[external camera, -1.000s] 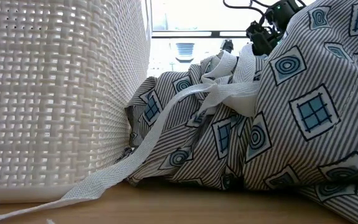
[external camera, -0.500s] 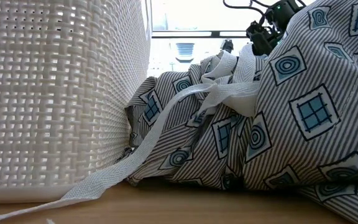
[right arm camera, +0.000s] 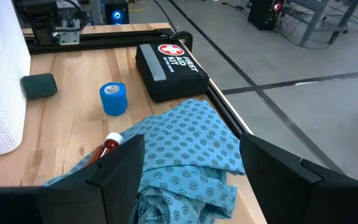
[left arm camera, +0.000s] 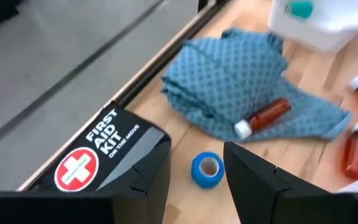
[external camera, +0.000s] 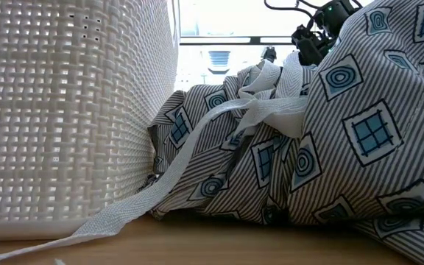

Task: Pick & Place Medicine items
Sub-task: Put the blue bandage into the small white bin

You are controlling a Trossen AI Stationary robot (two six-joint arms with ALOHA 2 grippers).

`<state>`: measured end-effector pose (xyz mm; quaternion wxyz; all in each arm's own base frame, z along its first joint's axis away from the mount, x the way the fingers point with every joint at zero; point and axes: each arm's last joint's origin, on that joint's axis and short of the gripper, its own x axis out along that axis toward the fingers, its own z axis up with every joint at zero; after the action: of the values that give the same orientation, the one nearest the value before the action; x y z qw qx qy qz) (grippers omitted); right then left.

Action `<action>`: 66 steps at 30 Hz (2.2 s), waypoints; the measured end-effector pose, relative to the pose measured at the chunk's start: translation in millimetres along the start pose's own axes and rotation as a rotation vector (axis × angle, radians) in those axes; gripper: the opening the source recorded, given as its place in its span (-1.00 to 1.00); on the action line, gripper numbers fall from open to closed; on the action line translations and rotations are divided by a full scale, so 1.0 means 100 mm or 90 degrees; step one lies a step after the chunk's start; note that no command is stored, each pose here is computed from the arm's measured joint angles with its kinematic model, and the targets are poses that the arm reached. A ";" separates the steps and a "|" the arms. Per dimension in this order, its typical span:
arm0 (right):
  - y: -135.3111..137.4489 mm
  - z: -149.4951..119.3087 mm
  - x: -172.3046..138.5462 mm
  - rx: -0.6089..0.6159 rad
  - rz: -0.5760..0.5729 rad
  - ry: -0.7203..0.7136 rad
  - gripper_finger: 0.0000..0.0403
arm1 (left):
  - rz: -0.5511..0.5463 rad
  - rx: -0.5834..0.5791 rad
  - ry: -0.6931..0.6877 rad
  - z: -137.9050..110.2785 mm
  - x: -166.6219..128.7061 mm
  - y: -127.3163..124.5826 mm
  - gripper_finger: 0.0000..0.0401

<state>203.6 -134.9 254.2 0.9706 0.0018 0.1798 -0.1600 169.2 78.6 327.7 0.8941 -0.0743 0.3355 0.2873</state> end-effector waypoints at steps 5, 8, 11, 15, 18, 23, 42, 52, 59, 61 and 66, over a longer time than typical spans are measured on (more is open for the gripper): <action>0.00 0.00 0.00 0.000 0.000 0.000 0.29 | 0.019 0.002 0.006 0.25 0.09 0.04 -0.24; 0.00 0.00 0.00 0.000 0.000 0.000 0.29 | 0.018 0.002 0.026 0.32 0.21 0.03 -0.24; 0.00 0.00 0.00 0.000 0.000 0.000 0.29 | 0.013 0.003 0.044 0.37 0.32 0.00 -0.24; 0.00 0.00 0.00 0.000 0.000 0.000 0.29 | 0.007 -0.010 0.074 0.36 0.46 -0.02 -0.24; 0.00 0.00 0.00 0.000 0.000 0.000 0.29 | 0.002 -0.017 0.087 0.35 0.52 -0.03 -0.24; 0.00 0.00 0.00 0.000 0.000 0.000 0.29 | 0.000 -0.048 0.110 0.35 0.72 -0.07 -0.24; 0.00 0.00 0.00 0.000 0.000 0.000 0.29 | -0.004 -0.043 0.231 0.53 1.36 -0.16 0.39; 0.00 0.00 0.00 0.000 0.000 0.000 0.29 | -0.044 0.010 0.304 0.40 1.44 -0.19 0.60; 0.00 0.00 0.00 0.000 0.000 0.000 0.29 | -0.049 0.008 0.287 0.40 1.47 -0.18 0.57; 0.00 0.00 0.00 0.000 0.000 0.000 0.29 | -0.053 0.011 0.276 0.40 1.49 -0.18 0.56; 0.00 0.00 0.00 0.000 0.000 0.000 0.29 | -0.059 0.017 0.287 0.32 1.55 -0.19 0.55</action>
<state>203.6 -134.9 254.2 0.9706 0.0019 0.1798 -0.1598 292.2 145.4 251.0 0.8098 -0.1400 0.5265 0.2179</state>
